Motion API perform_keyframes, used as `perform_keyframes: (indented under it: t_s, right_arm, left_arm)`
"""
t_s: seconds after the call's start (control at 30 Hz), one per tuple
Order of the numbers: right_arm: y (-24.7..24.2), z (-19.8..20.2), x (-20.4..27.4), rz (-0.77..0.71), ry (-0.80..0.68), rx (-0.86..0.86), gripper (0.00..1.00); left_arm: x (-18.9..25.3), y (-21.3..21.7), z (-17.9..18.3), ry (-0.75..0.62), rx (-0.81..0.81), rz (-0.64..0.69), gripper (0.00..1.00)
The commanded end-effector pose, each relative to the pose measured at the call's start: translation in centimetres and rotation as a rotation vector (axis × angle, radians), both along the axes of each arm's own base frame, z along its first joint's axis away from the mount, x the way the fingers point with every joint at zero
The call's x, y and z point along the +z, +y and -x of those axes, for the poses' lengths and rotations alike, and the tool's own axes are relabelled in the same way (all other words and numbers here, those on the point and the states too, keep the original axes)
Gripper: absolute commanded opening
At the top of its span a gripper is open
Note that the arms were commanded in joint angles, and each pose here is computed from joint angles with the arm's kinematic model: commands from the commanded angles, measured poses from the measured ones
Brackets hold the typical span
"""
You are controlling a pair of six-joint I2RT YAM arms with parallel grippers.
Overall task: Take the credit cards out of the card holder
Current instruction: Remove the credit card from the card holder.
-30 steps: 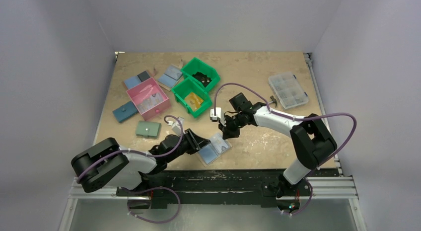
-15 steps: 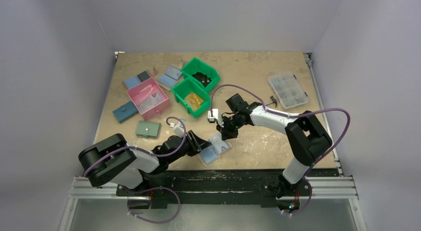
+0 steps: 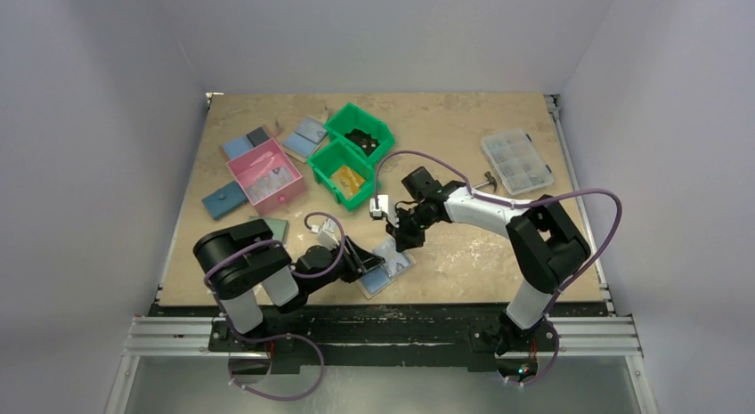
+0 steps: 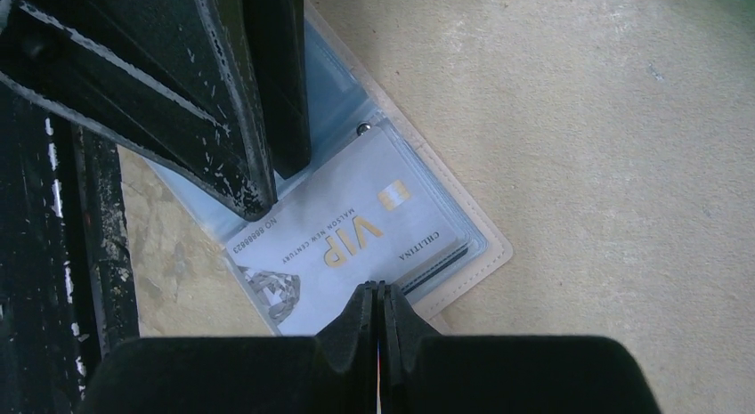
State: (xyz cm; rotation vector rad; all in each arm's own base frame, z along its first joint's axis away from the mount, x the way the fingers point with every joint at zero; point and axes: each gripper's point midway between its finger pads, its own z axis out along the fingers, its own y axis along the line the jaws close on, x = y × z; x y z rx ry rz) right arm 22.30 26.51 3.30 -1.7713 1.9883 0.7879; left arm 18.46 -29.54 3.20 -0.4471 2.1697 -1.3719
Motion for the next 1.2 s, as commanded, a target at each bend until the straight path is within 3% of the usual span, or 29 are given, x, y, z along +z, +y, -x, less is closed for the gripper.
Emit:
perform_keyframes:
  t_s: [0.0, 0.23, 0.37, 0.63, 0.8, 1.0, 1.17]
  right_arm:
    - [0.4, 0.4, 0.0, 0.013, 0.017, 0.029, 0.00]
    - [1.0, 2.2, -0.1, 0.005, 0.072, 0.094, 0.00]
    - [1.1, 2.9, -0.5, 0.023, 0.097, 0.118, 0.00]
    - [1.2, 3.4, -0.3, 0.017, 0.119, 0.136, 0.00]
    - [1.7, 3.1, 0.4, -0.003, 0.127, 0.125, 0.00]
    - [1.1, 1.1, 0.4, 0.028, 0.064, 0.041, 0.09]
    - [0.8, 0.5, 0.0, 0.049, 0.049, 0.011, 0.13]
  left_arm:
    - [1.8, -0.7, -0.2, -0.006, 0.015, 0.127, 0.39]
    - [-0.2, -0.3, -0.3, 0.084, 0.067, 0.132, 0.34]
    - [-0.1, 0.4, -0.2, 0.080, 0.091, 0.158, 0.18]
    - [-0.5, 0.7, -0.2, 0.063, 0.096, 0.180, 0.01]
    - [0.1, 1.4, -0.1, -0.002, 0.094, 0.146, 0.00]
    - [-2.4, 2.4, 0.8, 0.024, 0.060, -0.024, 0.00]
    - [-3.1, 3.1, 1.5, 0.048, 0.050, -0.064, 0.00]
